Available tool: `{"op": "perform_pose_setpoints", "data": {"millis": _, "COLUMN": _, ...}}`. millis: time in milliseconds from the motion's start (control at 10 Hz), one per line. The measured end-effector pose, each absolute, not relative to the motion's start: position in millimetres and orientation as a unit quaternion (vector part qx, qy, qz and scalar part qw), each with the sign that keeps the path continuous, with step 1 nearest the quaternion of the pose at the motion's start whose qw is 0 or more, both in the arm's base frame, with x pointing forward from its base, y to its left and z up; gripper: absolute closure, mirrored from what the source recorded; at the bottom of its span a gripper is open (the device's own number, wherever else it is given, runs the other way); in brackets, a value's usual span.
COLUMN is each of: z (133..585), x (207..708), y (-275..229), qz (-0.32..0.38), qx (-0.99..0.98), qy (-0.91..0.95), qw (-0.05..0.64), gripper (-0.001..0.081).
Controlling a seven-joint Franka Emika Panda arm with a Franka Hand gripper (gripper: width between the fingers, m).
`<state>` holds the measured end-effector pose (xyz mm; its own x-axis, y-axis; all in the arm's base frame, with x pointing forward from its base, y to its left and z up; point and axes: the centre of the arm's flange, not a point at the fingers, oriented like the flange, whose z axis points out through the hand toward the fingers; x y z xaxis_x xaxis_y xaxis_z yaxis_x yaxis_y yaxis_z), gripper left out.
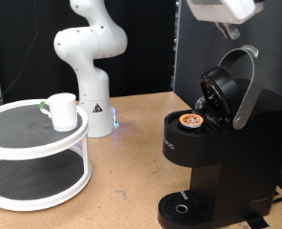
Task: Make a cup of coffee with the keurig machine
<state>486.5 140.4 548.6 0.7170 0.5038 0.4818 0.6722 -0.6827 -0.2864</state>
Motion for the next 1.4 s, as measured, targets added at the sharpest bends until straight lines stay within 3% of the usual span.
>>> {"op": "perform_pose_setpoints", "data": {"millis": 500, "z": 544, "x": 492, "y": 207, "qz": -0.178, "qx": -0.905, "qy": -0.328, "qw": 0.203, "gripper": 0.0805}}
{"op": "perform_pose_setpoints", "data": {"millis": 1400, "z": 526, "x": 499, "y": 200, "qz": -0.168, "qx": -0.905, "qy": -0.336, "qw": 0.201, "gripper": 0.0805}}
